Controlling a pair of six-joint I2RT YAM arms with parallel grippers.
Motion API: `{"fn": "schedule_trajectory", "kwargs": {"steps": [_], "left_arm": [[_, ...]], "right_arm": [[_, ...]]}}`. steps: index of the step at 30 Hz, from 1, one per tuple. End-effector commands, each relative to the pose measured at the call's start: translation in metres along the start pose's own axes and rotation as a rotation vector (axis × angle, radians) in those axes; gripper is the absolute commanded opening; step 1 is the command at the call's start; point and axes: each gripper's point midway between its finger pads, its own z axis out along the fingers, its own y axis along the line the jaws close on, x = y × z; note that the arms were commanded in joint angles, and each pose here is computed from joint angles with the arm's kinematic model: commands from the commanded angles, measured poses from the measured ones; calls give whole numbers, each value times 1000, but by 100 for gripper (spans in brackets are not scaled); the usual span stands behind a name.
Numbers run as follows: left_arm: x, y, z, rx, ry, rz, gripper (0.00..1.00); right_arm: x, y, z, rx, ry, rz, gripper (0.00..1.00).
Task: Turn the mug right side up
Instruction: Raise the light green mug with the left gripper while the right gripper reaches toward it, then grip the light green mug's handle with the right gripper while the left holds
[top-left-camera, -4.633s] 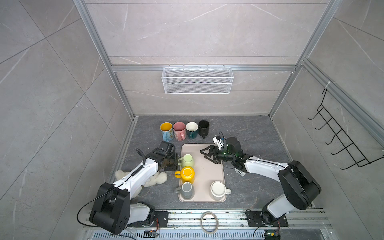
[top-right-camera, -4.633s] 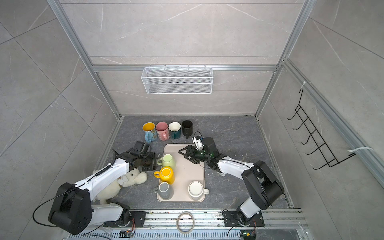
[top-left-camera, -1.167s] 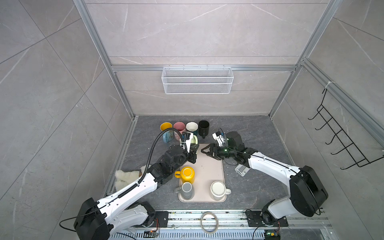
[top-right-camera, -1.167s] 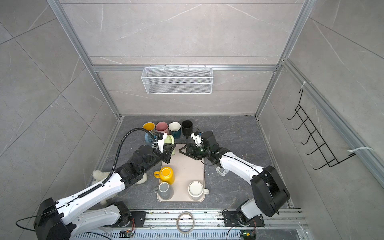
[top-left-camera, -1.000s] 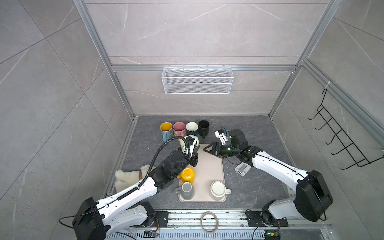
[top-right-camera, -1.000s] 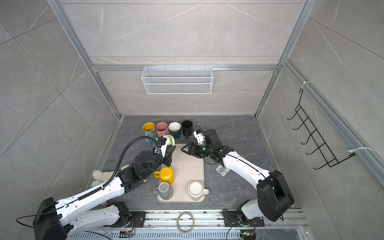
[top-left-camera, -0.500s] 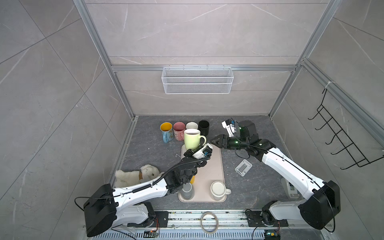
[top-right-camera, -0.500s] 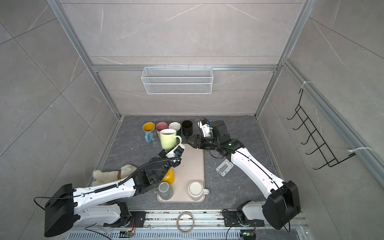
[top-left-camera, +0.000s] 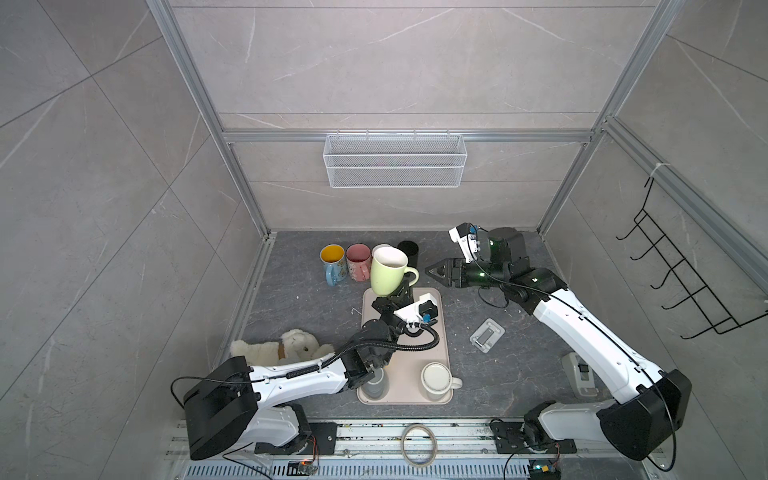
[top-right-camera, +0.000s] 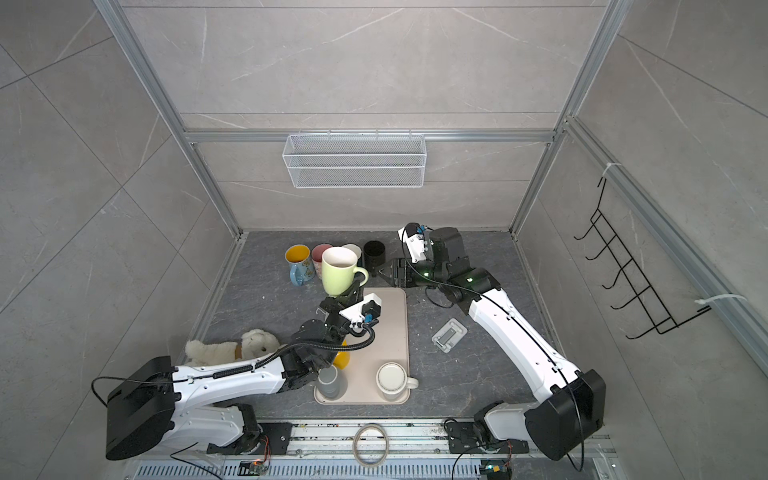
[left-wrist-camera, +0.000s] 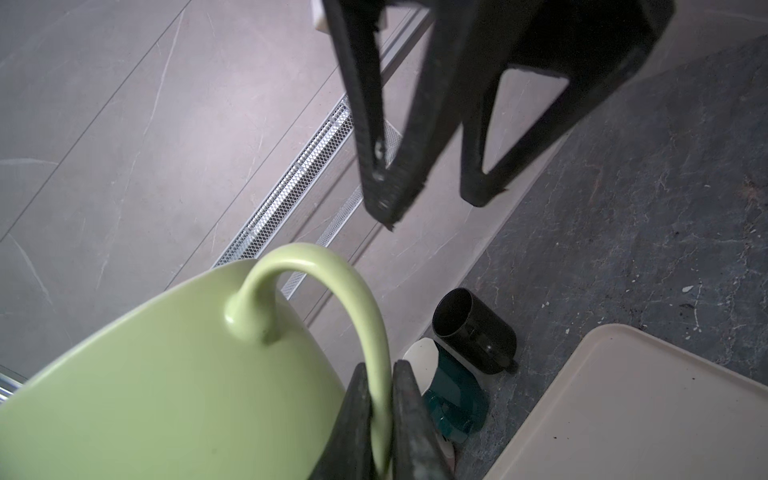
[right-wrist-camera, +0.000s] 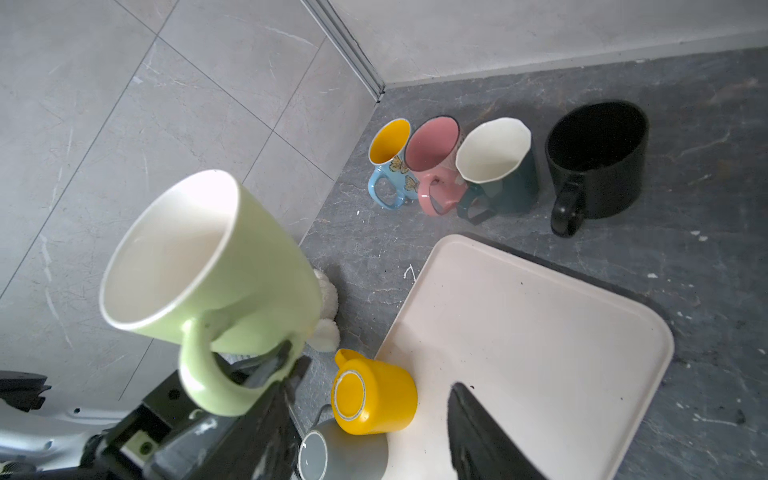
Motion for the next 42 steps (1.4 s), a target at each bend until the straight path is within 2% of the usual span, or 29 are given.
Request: {"fn": "schedule_trajectory", "kwargs": {"steps": [1, 6, 12, 18, 26, 34, 42], "left_arm": [[-27, 39, -5, -143, -92, 16, 0], [-28, 38, -8, -152, -115, 41, 0], [-30, 32, -12, -112, -146, 51, 0], [-36, 29, -18, -62, -192, 14, 0], [-44, 22, -21, -5, -238, 9, 0], [-44, 12, -17, 35, -230, 17, 0], [-52, 10, -18, 56, -269, -3, 0]], "right_arm": [[-8, 26, -16, -73, 1, -108, 64], [-5, 44, -25, -139, 30, -189, 64], [7, 49, -26, -175, 102, -211, 62], [9, 47, -24, -173, 116, -212, 55], [17, 50, -18, -177, 148, -232, 53], [27, 57, -9, -193, 194, -261, 52], [37, 47, 2, -143, 256, -266, 47]]}}
